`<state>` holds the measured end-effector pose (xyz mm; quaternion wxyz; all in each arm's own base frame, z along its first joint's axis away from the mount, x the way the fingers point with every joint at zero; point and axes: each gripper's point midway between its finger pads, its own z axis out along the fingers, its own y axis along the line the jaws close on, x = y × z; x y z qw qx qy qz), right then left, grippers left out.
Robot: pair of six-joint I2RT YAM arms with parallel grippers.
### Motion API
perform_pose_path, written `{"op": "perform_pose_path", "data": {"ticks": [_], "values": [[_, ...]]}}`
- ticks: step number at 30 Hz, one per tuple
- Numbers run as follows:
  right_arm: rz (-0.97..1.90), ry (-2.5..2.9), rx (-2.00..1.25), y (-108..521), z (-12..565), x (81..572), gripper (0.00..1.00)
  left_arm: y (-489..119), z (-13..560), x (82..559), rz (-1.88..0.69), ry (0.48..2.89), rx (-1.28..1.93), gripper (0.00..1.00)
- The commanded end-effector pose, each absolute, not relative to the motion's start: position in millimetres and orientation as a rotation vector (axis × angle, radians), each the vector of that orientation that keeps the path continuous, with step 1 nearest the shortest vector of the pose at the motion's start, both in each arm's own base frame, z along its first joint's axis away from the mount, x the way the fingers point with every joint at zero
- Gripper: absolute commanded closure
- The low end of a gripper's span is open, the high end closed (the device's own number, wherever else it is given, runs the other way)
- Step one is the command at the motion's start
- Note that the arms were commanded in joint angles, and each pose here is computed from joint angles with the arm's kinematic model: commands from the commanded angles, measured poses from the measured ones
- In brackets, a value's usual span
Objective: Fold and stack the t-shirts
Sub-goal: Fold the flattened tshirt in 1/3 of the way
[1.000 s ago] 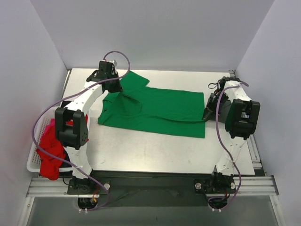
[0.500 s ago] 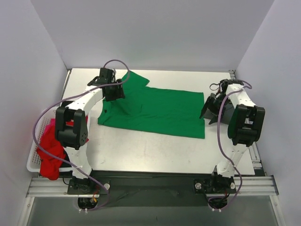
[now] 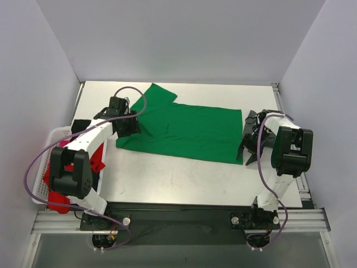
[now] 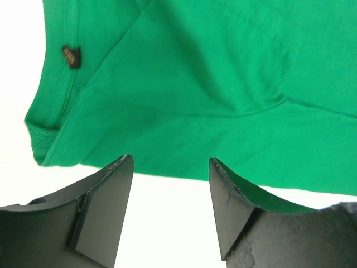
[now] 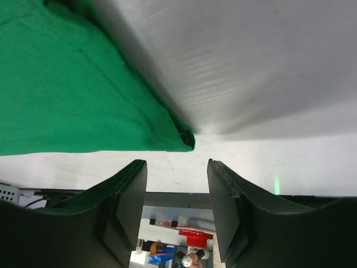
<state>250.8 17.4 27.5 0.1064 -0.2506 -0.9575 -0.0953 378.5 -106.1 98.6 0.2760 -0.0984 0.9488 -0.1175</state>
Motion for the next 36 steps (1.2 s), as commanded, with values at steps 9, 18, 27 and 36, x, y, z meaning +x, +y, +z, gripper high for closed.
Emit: {"op": "perform_pose_path", "data": {"ticks": [9, 18, 27, 36], "values": [[-0.185, -2.829, -0.715, 6, 17, 246, 0.65, -80, 98, 354, -0.282, 2.526, -0.348, 0.35], [-0.171, -2.803, -0.706, 5, 4, 246, 0.88, -67, 90, 342, -0.199, 2.548, -0.367, 0.41], [-0.095, -2.808, -0.723, -6, 5, 239, 1.0, -52, 78, 323, -0.091, 2.599, -0.375, 0.52], [-0.069, -2.801, -0.752, -16, 8, 232, 1.0, -36, 63, 313, 0.032, 2.63, -0.393, 0.55]]}}
